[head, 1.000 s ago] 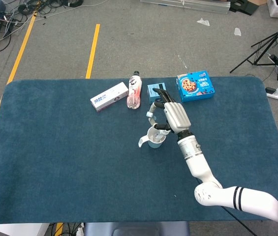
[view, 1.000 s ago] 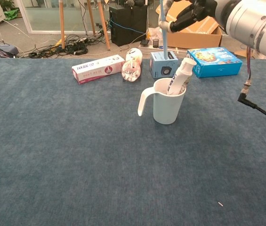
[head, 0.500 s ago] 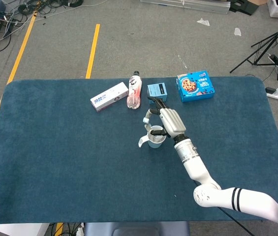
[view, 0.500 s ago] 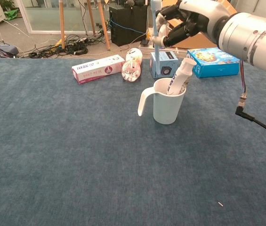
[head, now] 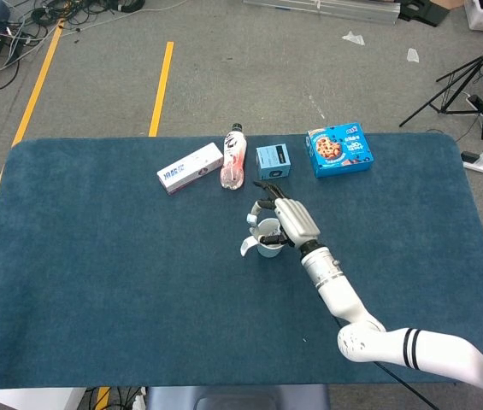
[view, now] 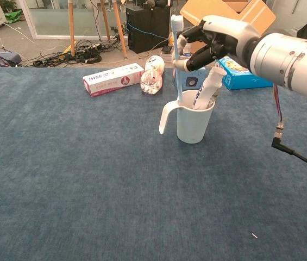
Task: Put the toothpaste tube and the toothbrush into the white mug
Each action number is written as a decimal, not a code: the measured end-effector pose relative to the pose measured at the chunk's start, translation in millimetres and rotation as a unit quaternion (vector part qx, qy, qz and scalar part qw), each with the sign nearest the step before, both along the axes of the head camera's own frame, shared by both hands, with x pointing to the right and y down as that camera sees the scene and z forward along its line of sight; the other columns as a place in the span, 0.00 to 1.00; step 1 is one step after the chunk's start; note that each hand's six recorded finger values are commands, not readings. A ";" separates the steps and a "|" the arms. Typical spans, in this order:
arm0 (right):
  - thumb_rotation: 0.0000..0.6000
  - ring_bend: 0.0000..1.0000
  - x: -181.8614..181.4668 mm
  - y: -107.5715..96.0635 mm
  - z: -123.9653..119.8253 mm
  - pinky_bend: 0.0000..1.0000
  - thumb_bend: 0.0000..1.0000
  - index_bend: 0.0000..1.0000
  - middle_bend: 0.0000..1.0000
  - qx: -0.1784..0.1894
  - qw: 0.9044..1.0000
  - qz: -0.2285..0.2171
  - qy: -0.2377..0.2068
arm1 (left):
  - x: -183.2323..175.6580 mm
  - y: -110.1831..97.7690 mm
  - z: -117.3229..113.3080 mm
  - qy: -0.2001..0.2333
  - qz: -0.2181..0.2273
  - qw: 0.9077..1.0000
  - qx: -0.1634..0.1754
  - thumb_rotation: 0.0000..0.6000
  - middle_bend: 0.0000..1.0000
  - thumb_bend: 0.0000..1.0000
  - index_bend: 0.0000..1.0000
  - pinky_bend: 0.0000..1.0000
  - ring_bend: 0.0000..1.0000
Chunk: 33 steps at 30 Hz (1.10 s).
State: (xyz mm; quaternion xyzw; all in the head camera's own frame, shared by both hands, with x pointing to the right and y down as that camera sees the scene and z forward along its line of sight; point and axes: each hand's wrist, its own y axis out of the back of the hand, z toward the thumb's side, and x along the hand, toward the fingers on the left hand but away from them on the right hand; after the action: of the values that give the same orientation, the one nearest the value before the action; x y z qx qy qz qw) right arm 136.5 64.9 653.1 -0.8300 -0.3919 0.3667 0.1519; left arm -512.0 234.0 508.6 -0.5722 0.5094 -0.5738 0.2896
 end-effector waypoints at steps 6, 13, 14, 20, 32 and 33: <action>1.00 0.00 3.4 5.3 8.3 0.21 0.28 0.60 0.11 -0.011 1.000 -0.006 0.010 | 0.1 0.3 -0.2 0.000 0.000 1.000 0.000 1.00 0.44 0.29 0.39 0.45 0.45; 1.00 0.00 11.6 7.3 14.9 0.21 0.28 0.56 0.11 -0.015 0.999 -0.010 0.026 | -0.3 0.4 0.2 0.000 0.000 1.000 -0.001 1.00 0.44 0.29 0.39 0.45 0.45; 1.00 0.00 12.6 7.4 15.5 0.21 0.28 0.53 0.11 -0.015 0.999 -0.011 0.028 | -0.4 0.4 0.3 -0.001 0.000 1.000 -0.001 1.00 0.44 0.29 0.39 0.45 0.45; 1.00 0.00 19.4 6.5 19.4 0.21 0.28 0.37 0.10 -0.020 0.999 -0.010 0.041 | -0.6 0.3 1.1 -0.001 0.000 1.000 -0.003 1.00 0.44 0.29 0.39 0.45 0.45; 1.00 0.00 27.6 0.0 5.1 0.21 0.28 0.26 0.09 0.004 0.999 -0.009 0.048 | -2.1 0.1 2.1 -0.002 -0.002 1.000 -0.004 1.00 0.44 0.29 0.39 0.45 0.45; 1.00 0.00 28.8 -1.1 1.8 0.21 0.28 0.26 0.09 0.010 0.999 -0.009 0.050 | -2.3 0.0 2.3 -0.002 -0.003 1.000 -0.005 1.00 0.44 0.29 0.39 0.45 0.45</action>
State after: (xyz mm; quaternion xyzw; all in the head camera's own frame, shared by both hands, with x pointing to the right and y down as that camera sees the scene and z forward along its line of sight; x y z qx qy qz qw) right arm 165.3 63.8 654.8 -0.8127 -0.3801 0.4021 0.1826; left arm -514.3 234.0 510.9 -0.5708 0.5077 -0.5782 0.2867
